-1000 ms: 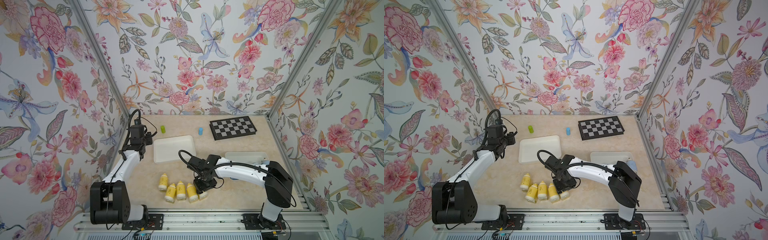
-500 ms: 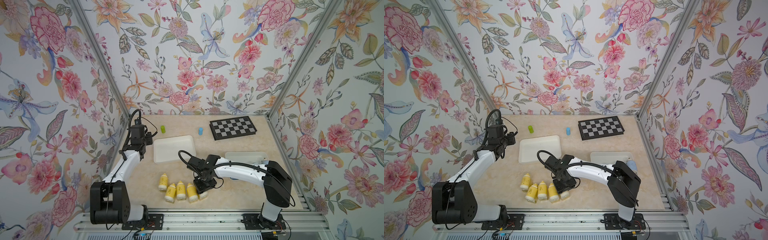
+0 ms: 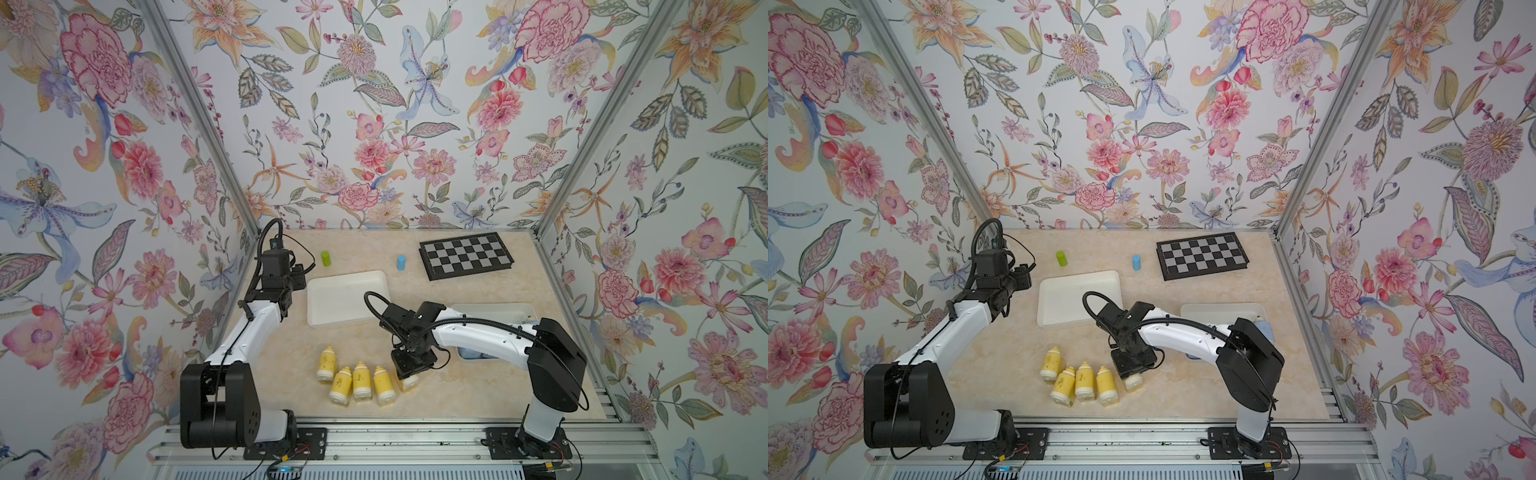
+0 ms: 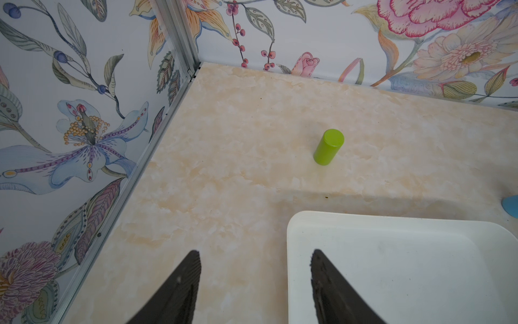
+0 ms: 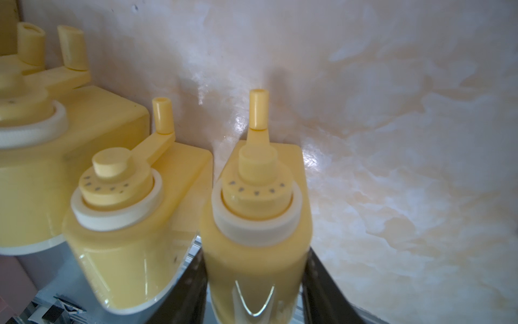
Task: Place the pencil sharpeners by color into the storage box
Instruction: Pick up the pencil sharpener from the center of the board.
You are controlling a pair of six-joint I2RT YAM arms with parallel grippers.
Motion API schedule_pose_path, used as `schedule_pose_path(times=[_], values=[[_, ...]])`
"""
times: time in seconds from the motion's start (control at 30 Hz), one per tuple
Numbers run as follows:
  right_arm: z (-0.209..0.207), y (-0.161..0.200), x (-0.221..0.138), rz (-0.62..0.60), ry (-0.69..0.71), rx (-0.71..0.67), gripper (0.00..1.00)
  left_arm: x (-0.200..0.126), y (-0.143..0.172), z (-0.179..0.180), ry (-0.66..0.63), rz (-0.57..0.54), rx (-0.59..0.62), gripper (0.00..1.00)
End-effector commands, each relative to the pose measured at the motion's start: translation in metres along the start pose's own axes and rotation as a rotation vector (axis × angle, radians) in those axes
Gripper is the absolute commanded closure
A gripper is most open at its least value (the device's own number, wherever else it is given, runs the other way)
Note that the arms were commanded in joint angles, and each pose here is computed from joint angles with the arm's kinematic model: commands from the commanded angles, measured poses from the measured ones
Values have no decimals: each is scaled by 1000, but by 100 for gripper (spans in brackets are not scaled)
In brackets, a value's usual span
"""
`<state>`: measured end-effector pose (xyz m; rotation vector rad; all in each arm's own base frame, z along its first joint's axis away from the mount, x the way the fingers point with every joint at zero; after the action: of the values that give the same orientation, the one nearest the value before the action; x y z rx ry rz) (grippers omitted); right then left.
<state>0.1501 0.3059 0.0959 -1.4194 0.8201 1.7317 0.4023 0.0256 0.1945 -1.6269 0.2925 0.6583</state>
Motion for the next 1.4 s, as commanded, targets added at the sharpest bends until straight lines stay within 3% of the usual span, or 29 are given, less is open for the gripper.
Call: schedule_pose_path(times=[0.0, 0.43, 0.77, 1.1, 1.37], values=[[-12, -3, -13, -28, 44, -2, 64, -5, -4, 0, -6, -20, 17, 35], [-17, -5, 4, 19, 74, -13, 48, -3, -1, 0, -6, -12, 19, 34], [-14, -11, 7, 23, 73, -25, 43, -5, -4, 0, -5, -20, 19, 33], [-15, -34, -16, -58, 63, -43, 60, -6, -5, 1, -10, -23, 18, 32], [-41, -108, -60, -236, 84, -45, 61, -11, -9, 1, -12, -44, 10, 32]])
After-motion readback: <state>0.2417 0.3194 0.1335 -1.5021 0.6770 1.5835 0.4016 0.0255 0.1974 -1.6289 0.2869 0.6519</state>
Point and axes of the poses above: each gripper's point midway between its finger pads, its own x axis out along the fingers, its own z axis along the line the jaws close on, y = z × x, the point moved 2 cm from there along -x, back along the fingers, and after that the axes turned 4 degrees about -x, right-handed, at the moved point
